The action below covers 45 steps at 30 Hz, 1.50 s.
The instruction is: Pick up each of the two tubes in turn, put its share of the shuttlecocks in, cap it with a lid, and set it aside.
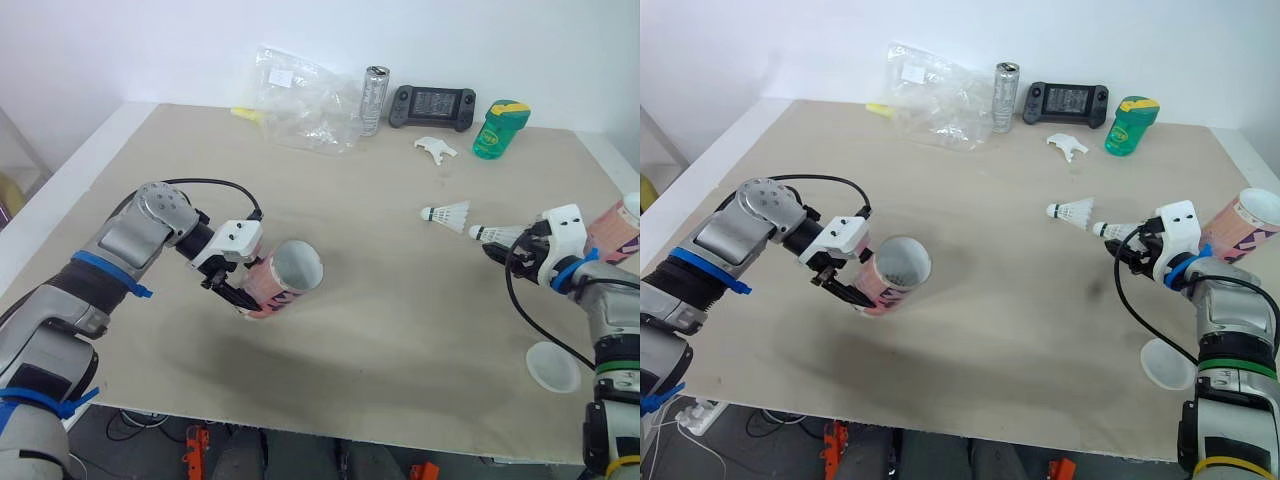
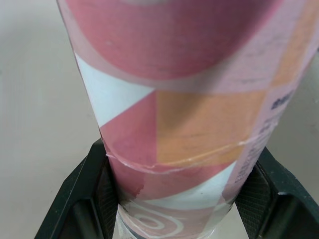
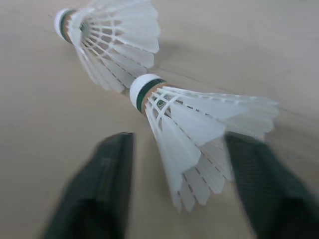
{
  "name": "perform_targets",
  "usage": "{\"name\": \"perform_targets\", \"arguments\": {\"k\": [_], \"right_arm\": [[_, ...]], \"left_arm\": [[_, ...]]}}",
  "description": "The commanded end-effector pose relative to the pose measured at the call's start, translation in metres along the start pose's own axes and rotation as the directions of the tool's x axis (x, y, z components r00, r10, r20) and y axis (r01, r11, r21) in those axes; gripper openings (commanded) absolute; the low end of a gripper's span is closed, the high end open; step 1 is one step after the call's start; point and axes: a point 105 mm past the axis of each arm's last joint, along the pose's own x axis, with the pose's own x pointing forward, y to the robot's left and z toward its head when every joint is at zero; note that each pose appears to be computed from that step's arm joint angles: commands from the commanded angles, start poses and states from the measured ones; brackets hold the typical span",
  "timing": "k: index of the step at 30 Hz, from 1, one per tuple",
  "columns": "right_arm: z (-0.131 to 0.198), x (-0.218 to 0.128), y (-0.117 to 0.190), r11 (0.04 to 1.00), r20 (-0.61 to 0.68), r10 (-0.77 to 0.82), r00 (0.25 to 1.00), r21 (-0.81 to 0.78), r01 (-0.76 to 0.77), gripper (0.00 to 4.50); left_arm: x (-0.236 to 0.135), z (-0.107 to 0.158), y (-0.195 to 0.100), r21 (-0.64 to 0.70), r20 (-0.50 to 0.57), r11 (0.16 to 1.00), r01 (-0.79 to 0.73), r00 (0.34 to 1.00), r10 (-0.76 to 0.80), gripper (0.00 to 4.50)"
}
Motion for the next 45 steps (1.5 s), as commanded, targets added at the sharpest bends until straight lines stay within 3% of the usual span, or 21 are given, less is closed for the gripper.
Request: {"name": "perform_targets", "arguments": {"k": [1, 3, 4, 9, 11, 16, 19, 24, 29, 34, 37, 40, 45], "right_arm": [[0.016, -0.005, -0.005, 1.000, 0.068, -0.010, 0.998, -0.009, 0.011, 1.04], [0.014, -0.008, -0.005, 1.000, 0.071, -0.006, 0.997, -0.011, 0.007, 0.15], [0.013, -0.010, -0.004, 1.000, 0.072, -0.006, 0.997, -0.013, 0.007, 0.07], [0.027, -0.024, -0.005, 0.999, 0.125, -0.014, 0.992, -0.036, 0.019, 0.07], [0.053, -0.036, -0.004, 0.996, 0.207, -0.024, 0.978, -0.079, 0.041, 0.07], [0.118, -0.070, 0.054, 0.955, 0.353, 0.213, 0.911, -0.274, -0.117, 0.07], [0.141, -0.100, 0.131, 0.796, 0.308, 0.521, 0.796, -0.512, -0.324, 0.07], [0.130, -0.115, 0.215, 0.493, 0.084, 0.774, 0.628, -0.702, -0.514, 0.07], [0.122, -0.116, 0.260, 0.233, -0.088, 0.877, 0.472, -0.782, -0.579, 0.07], [0.113, -0.106, 0.280, 0.103, -0.197, 0.890, 0.412, -0.792, -0.601, 0.07], [0.115, -0.095, 0.291, 0.081, -0.214, 0.892, 0.398, -0.790, -0.608, 0.07], [0.125, -0.085, 0.297, 0.096, -0.209, 0.893, 0.399, -0.777, -0.622, 0.94], [0.148, -0.112, 0.295, 0.094, -0.123, 0.957, 0.264, -0.727, -0.680, 3.27]], "left_arm": [[0.003, 0.001, -0.006, 0.005, 0.008, 1.000, 0.029, 1.000, -0.029, 2.85], [0.004, 0.001, -0.007, 0.003, 0.010, 1.000, 0.028, 1.000, -0.028, 2.85], [0.004, 0.001, -0.007, 0.002, 0.010, 1.000, 0.028, 1.000, -0.028, 2.85], [0.005, 0.001, -0.008, 0.001, 0.010, 1.000, 0.030, 1.000, -0.030, 2.85], [0.005, 0.001, -0.008, 0.001, 0.009, 1.000, 0.031, 0.999, -0.031, 2.85], [0.006, 0.001, -0.007, 0.001, 0.010, 0.999, 0.032, 0.999, -0.032, 2.85], [0.007, 0.000, -0.006, 0.001, 0.011, 0.999, 0.032, 0.999, -0.032, 2.85], [0.007, -0.003, -0.007, -0.007, 0.011, 1.000, 0.031, 0.999, -0.031, 2.85], [0.007, -0.005, -0.005, -0.014, 0.004, 1.000, 0.026, 1.000, -0.026, 2.85], [0.008, -0.005, -0.002, -0.012, 0.008, 1.000, 0.020, 1.000, -0.020, 2.85], [0.009, -0.004, -0.004, -0.014, 0.018, 1.000, 0.022, 1.000, -0.022, 2.85], [0.008, -0.006, -0.005, -0.018, 0.013, 1.000, 0.019, 1.000, -0.019, 2.85], [0.007, -0.006, -0.007, -0.026, 0.017, 1.000, 0.015, 1.000, -0.015, 2.85]]}}
